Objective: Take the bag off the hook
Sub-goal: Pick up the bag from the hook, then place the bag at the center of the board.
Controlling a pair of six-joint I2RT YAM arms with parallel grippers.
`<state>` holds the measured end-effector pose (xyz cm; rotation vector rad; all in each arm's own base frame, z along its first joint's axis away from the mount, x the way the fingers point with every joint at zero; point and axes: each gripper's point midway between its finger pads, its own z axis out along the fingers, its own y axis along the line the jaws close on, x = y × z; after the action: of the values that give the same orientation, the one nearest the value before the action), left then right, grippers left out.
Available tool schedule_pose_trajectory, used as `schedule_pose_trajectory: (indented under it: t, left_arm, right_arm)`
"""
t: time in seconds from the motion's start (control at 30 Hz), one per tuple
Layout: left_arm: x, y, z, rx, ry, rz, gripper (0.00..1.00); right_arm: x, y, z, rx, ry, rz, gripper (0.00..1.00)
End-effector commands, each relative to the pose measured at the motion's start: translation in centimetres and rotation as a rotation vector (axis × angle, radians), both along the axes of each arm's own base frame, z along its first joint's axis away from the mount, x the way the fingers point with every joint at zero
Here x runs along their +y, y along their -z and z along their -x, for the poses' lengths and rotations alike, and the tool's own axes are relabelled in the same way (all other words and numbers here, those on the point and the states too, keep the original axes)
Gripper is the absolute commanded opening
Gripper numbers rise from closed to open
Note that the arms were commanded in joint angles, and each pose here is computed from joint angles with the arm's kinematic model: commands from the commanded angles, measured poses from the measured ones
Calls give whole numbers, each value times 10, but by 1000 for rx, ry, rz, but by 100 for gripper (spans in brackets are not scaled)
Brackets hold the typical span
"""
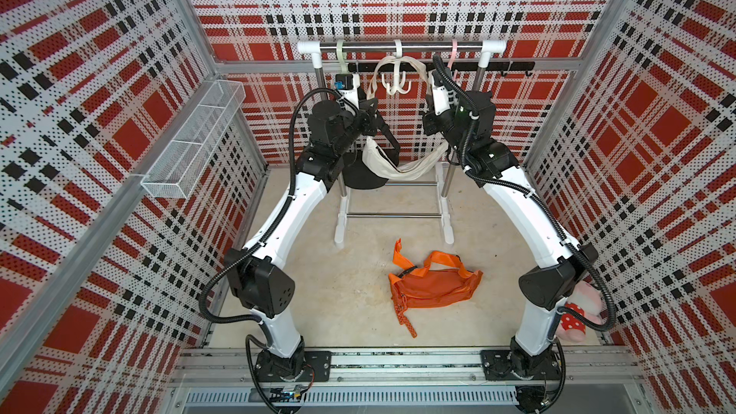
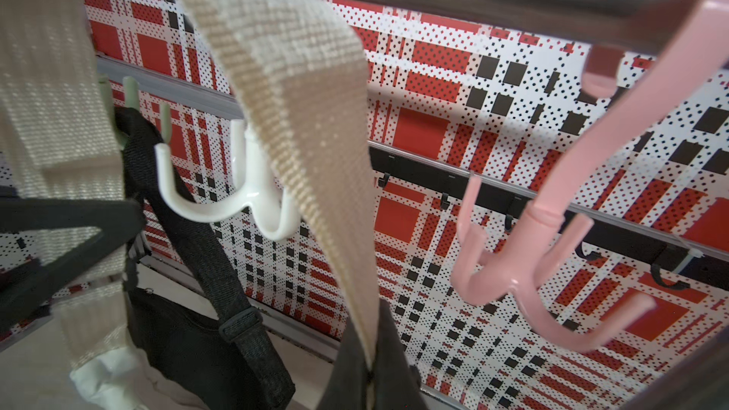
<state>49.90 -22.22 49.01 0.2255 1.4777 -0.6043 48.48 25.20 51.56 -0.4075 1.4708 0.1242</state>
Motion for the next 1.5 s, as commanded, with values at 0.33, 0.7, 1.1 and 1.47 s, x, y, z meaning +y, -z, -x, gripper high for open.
schedule_pose_trajectory:
  t: [0.33, 0.7, 1.1, 1.47]
  left_arm:
    - [19, -34, 60, -81, 36, 50, 0]
    - [43, -15, 116, -37, 19, 9, 0]
    - [77, 47, 188, 104, -19, -24, 0]
    - [97, 83, 234, 191, -39, 5, 0]
  right_arm:
    - [7, -34, 65, -59, -45, -58, 2]
    - [32, -31, 131, 7, -109, -126, 1]
    - [93, 32, 207, 187, -236, -139, 1]
    - [133, 71, 255, 327, -333, -138, 0]
